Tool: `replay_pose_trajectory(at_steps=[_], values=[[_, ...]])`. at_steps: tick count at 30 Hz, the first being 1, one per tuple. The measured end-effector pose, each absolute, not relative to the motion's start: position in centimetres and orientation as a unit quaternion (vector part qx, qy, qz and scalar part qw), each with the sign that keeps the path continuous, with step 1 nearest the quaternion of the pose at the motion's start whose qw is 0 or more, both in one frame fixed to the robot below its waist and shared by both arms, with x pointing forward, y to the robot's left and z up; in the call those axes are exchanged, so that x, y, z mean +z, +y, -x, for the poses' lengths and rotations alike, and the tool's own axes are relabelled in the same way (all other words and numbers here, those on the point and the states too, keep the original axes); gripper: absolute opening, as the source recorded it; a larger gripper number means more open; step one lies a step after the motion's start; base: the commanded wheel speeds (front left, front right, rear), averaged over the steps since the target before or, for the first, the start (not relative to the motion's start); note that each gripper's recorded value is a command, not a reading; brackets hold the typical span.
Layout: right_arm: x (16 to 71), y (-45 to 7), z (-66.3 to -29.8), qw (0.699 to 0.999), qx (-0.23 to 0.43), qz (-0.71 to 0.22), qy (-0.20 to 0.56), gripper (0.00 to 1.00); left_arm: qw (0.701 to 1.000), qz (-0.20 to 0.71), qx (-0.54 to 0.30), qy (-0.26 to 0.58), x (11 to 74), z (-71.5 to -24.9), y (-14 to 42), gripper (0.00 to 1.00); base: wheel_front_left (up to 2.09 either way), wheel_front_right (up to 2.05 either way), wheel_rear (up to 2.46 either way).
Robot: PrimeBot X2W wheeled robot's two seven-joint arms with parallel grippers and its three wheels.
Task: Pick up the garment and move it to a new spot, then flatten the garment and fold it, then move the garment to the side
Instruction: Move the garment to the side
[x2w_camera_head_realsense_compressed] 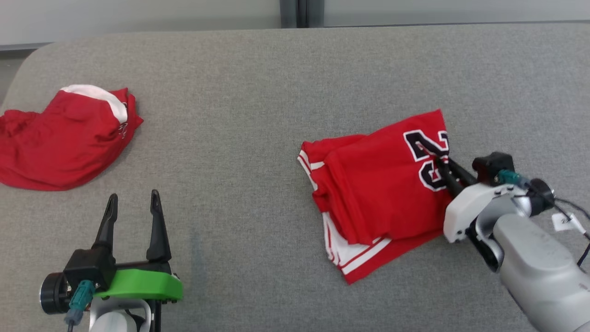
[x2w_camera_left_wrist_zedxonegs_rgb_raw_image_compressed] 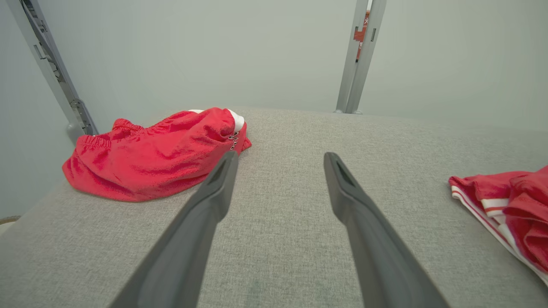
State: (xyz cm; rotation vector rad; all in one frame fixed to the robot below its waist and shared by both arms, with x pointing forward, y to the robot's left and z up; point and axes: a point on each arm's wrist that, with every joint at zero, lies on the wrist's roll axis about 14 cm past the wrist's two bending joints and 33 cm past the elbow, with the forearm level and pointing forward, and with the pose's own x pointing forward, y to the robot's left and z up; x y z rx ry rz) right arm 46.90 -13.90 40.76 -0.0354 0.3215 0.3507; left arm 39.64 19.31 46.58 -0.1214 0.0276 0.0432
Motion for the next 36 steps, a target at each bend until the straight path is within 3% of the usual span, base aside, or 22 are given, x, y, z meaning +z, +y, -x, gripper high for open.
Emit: replay_pose_trajectory(at_steps=[7, 13, 26, 36], values=[[43.2, -20.6, -52.6, 0.977, 0.14, 0.094, 0.13, 0.0, 0.998, 0.065, -0.003, 0.003, 46.5, -43.5, 17.3, 1.0, 0.0, 0.0, 0.0], [43.7, -27.6, -55.3, 0.975, 0.091, 0.146, 0.137, 0.0, 0.998, 0.051, -0.028, 0.007, 44.9, -46.5, 15.6, 1.0, 0.0, 0.0, 0.0], [46.9, -41.5, -55.8, 0.956, -0.025, 0.243, 0.165, 0.0, 0.994, 0.043, -0.096, 0.016, 41.1, -50.1, 11.2, 1.0, 0.0, 0.0, 0.0], [49.0, -44.0, -56.8, 0.947, -0.055, 0.27, 0.167, 0.0, 0.991, 0.048, -0.12, 0.019, 39.8, -50.7, 9.5, 1.0, 0.0, 0.0, 0.0]])
